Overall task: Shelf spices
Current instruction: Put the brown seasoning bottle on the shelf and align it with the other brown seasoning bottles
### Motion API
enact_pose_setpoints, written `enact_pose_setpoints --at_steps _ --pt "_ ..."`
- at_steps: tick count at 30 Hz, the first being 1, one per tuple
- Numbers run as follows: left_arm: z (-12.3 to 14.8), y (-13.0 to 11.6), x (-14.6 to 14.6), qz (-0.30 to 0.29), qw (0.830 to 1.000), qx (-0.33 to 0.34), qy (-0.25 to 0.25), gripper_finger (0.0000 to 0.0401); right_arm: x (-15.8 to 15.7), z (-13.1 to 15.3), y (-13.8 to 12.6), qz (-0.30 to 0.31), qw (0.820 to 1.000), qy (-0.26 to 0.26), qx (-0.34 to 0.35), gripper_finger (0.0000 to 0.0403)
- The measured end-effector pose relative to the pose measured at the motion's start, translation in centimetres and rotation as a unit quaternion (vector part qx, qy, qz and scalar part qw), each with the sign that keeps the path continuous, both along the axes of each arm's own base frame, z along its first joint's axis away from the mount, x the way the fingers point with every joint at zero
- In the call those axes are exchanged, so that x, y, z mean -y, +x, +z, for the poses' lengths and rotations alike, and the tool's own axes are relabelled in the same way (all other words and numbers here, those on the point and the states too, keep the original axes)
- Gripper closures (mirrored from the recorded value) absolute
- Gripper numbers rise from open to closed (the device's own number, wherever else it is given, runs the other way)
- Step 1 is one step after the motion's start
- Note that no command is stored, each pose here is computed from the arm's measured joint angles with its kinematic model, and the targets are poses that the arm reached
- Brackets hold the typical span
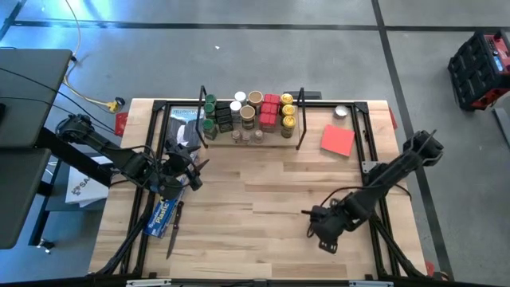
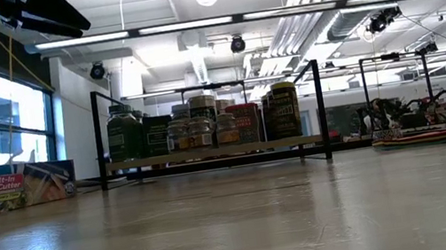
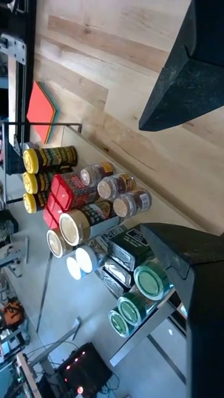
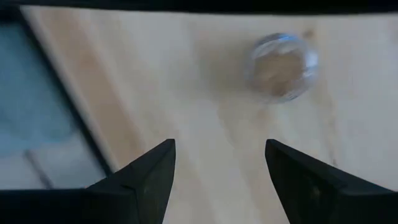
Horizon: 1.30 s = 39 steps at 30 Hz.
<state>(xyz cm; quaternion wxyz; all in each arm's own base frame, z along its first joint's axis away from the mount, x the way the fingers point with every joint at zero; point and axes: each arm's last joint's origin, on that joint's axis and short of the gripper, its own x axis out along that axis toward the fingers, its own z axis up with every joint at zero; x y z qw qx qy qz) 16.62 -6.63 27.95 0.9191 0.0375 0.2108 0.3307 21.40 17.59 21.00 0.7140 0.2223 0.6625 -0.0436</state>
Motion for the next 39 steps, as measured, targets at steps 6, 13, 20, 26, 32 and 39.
enact_pose_setpoints --at_steps 6,13,20,26,32,39 --pt "0.0 0.0 0.0 0.0 1.0 0.0 0.0 0.0151 0.9 -2.0 -0.7 -0.065 0.997 -0.044 -0.006 0.016" --pt "0.0 0.0 0.0 0.0 1.0 0.0 -0.002 0.0151 0.8 -2.2 -0.1 -0.047 0.996 -0.061 0.05 0.016" --pt "0.0 0.0 0.0 -0.001 1.0 0.0 -0.003 0.0151 0.0 -4.6 1.0 -0.021 0.994 -0.099 0.026 0.016" --pt "0.0 0.0 0.0 -0.001 1.0 0.0 -0.003 0.0151 -1.4 -5.1 2.7 0.022 0.993 -0.108 0.041 0.016" --pt "0.0 0.0 0.0 -0.001 1.0 0.0 -0.004 0.0151 -2.4 -5.4 4.1 0.063 0.987 -0.133 0.056 0.016" --pt "0.0 0.0 0.0 -0.001 1.0 -0.001 -0.003 0.0151 -2.9 -4.8 4.9 0.063 0.984 -0.147 0.078 0.016"
